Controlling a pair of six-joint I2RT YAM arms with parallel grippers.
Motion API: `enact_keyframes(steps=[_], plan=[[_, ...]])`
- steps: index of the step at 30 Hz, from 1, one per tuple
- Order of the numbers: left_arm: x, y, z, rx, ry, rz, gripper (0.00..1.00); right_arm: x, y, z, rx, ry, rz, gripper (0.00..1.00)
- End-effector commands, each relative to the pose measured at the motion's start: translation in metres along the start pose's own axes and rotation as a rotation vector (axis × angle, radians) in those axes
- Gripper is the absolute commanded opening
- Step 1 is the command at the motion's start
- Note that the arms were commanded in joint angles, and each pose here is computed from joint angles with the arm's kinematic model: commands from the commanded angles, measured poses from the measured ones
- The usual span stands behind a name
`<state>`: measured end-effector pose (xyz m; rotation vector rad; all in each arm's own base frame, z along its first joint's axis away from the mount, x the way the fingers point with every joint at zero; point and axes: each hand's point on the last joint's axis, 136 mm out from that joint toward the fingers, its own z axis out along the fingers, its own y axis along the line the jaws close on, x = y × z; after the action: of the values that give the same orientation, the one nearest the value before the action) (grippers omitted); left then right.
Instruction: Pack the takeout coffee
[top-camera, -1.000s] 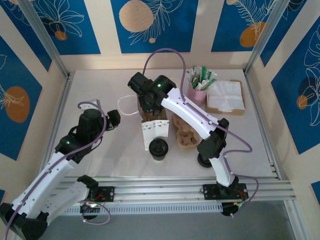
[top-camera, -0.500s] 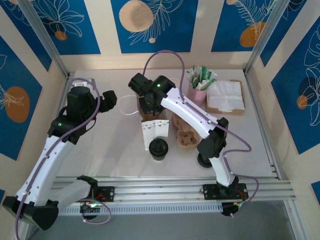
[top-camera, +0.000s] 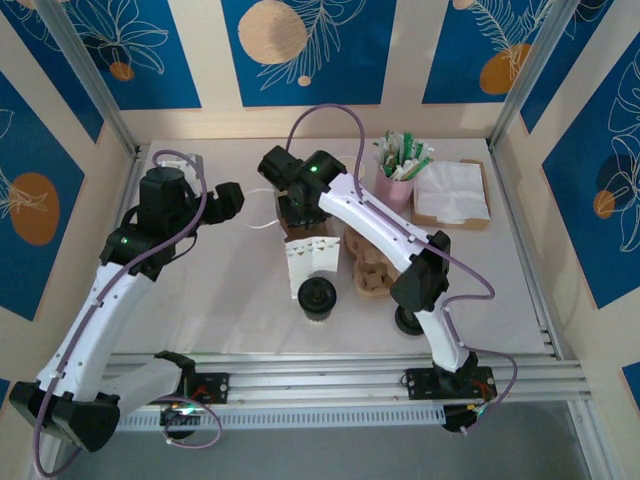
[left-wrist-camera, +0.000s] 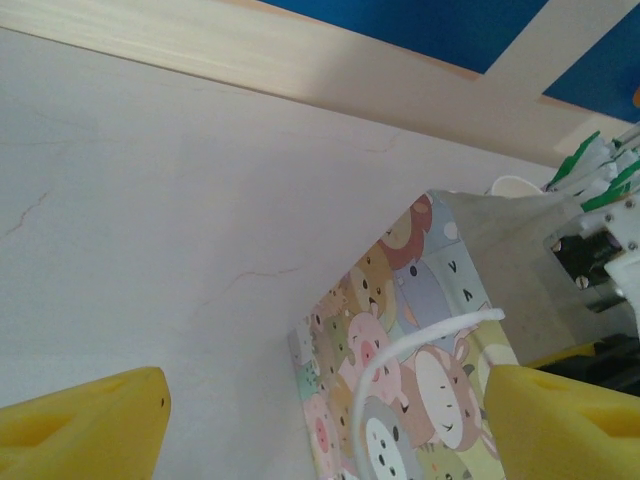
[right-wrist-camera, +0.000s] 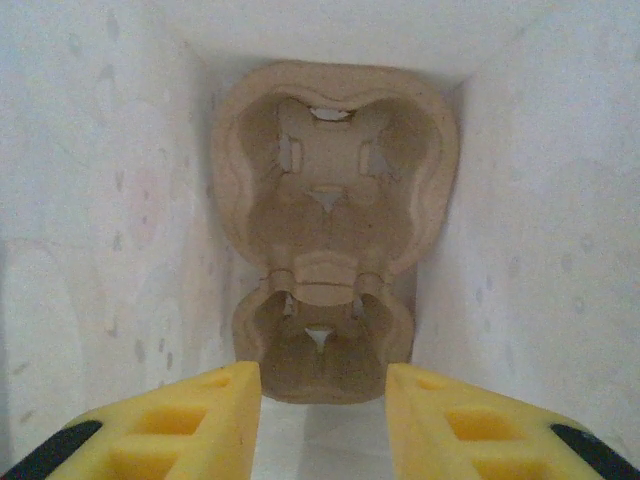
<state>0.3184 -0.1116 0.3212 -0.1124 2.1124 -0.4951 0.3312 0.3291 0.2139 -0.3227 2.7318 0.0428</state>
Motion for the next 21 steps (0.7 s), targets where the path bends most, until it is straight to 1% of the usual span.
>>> enact_keyframes(steps=[1,5,11,21], plan=[[0.008,0.003,-0.01,0.002,0.025,0.032,0.82,-0.008,0.002,-0.004,-0.019,-0.029,-0.011,0.4],[0.015,0.002,-0.015,0.02,0.039,0.029,0.83,-0.012,0.002,-0.005,-0.025,-0.049,-0.022,0.41],[0.03,-0.003,-0.013,0.069,0.086,-0.005,0.82,-0.012,0.003,-0.002,-0.024,-0.048,-0.036,0.41],[0.045,0.005,-0.01,0.048,0.116,-0.01,0.8,-0.013,0.003,-0.003,-0.02,-0.064,-0.046,0.41]])
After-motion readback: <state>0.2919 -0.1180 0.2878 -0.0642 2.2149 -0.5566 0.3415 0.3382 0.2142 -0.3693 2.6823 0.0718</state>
